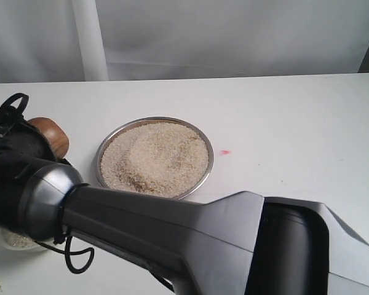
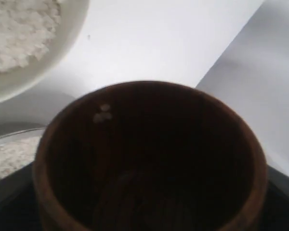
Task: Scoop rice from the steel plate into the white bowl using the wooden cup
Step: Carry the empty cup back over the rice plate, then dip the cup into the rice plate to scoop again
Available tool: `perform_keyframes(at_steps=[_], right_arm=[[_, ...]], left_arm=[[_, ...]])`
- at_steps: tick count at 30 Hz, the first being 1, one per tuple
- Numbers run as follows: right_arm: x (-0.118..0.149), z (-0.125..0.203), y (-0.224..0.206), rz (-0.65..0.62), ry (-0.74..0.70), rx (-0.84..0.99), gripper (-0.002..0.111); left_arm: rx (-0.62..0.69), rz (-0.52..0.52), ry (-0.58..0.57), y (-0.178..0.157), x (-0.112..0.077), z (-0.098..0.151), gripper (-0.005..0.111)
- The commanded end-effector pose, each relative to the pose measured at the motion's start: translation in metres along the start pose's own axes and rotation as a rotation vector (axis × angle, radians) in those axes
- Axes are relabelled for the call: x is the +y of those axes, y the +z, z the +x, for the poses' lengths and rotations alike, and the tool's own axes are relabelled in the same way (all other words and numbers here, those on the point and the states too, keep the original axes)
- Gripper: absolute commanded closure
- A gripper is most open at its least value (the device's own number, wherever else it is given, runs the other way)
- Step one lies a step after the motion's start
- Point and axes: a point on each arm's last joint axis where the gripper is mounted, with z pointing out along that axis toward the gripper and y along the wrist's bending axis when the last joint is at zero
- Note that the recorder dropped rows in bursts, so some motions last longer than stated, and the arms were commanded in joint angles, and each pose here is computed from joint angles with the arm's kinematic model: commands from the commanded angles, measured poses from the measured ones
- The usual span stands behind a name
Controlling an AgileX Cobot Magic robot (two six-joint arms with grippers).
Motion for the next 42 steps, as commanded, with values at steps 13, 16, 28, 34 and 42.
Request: perform_keyframes(at_steps=[13, 16, 28, 34, 42], right_arm=[[-0.004, 0.06, 0.001, -0.341, 0.434, -0.217, 0.108], [-0.016, 0.094, -0.013, -0.344, 0.496, -0.207, 0.108], [-0.011, 0.205, 0.02, -0.353, 0.676, -0.018, 0.108], [0.013, 0.215, 0.062, -0.347, 0.542, 0.192, 0.108], [0.041, 0.2, 0.107, -0.354, 0.346, 0.283, 0.108]], left_arm=[[-0.014, 0.007, -0.006, -0.001, -0.001, -0.002, 0.107], [-0.014, 0.007, -0.006, -0.001, -0.001, -0.002, 0.107], [-0.014, 0.007, -0.006, -0.001, -0.001, -0.002, 0.107], [-0.014, 0.007, -0.006, -0.001, -0.001, -0.002, 0.107], [-0.014, 0.007, -0.006, -0.001, -0.001, -0.002, 0.107]])
